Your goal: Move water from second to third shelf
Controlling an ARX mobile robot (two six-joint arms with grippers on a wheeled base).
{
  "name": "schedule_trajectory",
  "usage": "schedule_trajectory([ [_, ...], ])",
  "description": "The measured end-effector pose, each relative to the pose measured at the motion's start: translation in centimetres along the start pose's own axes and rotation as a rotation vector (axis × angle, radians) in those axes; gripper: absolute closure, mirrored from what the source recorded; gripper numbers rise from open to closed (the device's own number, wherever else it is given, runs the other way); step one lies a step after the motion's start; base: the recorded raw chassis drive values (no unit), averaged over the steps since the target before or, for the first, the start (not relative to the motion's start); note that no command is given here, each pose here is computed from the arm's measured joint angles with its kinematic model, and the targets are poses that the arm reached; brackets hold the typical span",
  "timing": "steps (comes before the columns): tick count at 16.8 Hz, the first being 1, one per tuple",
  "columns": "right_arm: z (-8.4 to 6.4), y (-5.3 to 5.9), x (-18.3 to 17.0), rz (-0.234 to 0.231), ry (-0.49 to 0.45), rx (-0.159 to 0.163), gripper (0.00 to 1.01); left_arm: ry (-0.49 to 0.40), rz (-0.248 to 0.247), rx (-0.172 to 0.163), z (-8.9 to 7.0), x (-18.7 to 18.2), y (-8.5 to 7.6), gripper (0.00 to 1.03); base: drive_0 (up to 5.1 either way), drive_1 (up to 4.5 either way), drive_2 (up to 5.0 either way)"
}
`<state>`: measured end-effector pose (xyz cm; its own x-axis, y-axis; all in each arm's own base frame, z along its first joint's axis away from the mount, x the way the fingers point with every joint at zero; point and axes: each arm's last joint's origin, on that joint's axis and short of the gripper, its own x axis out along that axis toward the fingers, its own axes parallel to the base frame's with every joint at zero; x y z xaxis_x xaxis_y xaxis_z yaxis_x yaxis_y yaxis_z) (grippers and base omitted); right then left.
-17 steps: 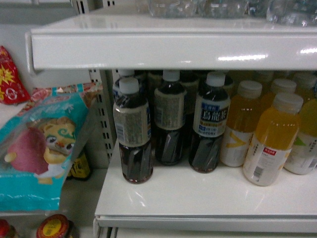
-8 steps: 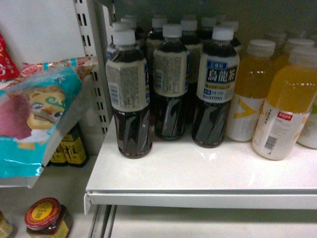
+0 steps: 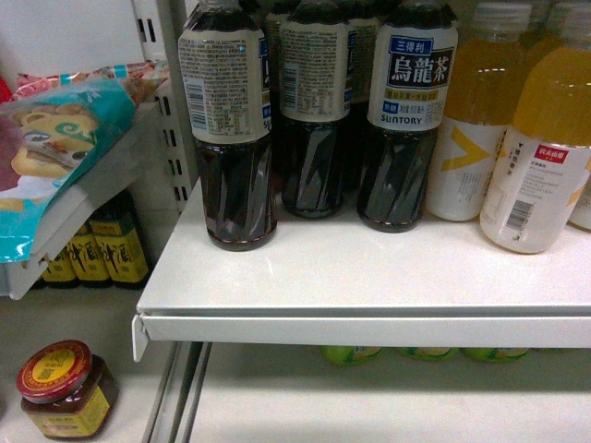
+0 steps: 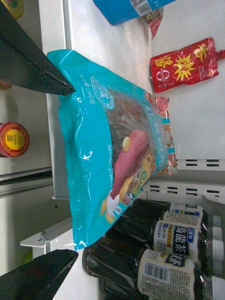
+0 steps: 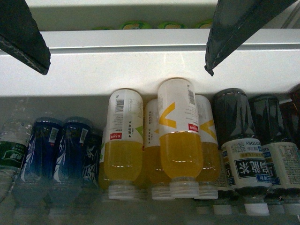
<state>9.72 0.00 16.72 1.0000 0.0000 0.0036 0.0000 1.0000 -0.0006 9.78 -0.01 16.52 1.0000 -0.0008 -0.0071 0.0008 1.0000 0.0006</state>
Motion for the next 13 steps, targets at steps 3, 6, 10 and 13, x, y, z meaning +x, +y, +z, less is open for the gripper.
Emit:
schedule_trajectory([
  [3,0.00,0.00,0.00,0.000,0.000,0.000,0.03,0.000,0.000,0.000,0.00,0.00,0.00,0.05,0.0,0.00,0.0],
  [6,0.00,0.00,0.00,0.000,0.000,0.000,0.03,0.000,0.000,0.000,0.00,0.00,0.00,0.05,0.0,0.00,0.0],
  [10,0.00,0.00,0.00,0.000,0.000,0.000,0.03,0.000,0.000,0.000,0.00,0.00,0.00,0.05,0.0,0.00,0.0],
  [13,0.00,0.00,0.00,0.000,0.000,0.000,0.03,0.000,0.000,0.000,0.00,0.00,0.00,0.05,0.0,0.00,0.0],
])
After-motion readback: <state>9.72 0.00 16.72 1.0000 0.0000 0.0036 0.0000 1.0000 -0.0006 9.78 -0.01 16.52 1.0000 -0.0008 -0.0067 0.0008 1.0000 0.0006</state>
